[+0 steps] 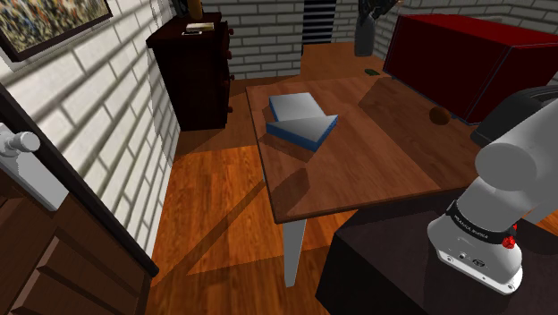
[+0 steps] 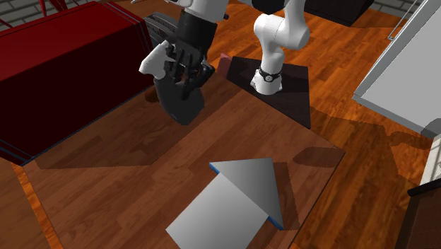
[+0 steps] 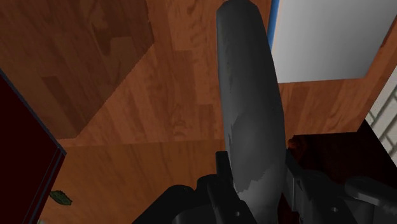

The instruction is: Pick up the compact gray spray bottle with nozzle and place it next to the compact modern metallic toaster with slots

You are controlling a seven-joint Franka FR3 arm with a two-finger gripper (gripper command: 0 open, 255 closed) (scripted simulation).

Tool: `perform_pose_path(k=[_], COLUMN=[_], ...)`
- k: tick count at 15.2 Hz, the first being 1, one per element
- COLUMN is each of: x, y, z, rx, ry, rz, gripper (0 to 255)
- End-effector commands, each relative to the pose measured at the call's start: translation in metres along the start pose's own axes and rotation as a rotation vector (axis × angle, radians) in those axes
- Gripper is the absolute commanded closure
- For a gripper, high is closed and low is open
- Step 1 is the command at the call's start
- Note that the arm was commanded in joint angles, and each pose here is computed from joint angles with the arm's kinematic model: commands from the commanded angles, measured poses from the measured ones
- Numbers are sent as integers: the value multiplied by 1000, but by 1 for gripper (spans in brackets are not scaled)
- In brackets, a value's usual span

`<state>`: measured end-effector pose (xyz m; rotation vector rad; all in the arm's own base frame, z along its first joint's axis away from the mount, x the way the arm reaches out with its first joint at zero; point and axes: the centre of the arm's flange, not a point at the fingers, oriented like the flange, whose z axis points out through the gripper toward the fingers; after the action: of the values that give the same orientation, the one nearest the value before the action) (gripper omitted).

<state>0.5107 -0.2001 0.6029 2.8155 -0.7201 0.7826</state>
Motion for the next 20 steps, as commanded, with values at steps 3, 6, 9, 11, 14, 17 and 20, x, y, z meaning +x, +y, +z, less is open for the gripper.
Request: perform_pose_path(k=[3, 6, 9, 11, 14, 17, 20], x=[-10, -30, -51, -65, -86, -106, -127], y=[21, 52, 84, 104, 136, 167, 198], z=[-15, -28, -41, -49, -62, -74, -87], rx=[0, 0, 0, 0, 0, 0, 0], ry=[0, 0, 0, 0, 0, 0, 0], rz=[0, 0, 0, 0, 0, 0, 0], gripper=[255, 255, 255, 255, 255, 255, 255])
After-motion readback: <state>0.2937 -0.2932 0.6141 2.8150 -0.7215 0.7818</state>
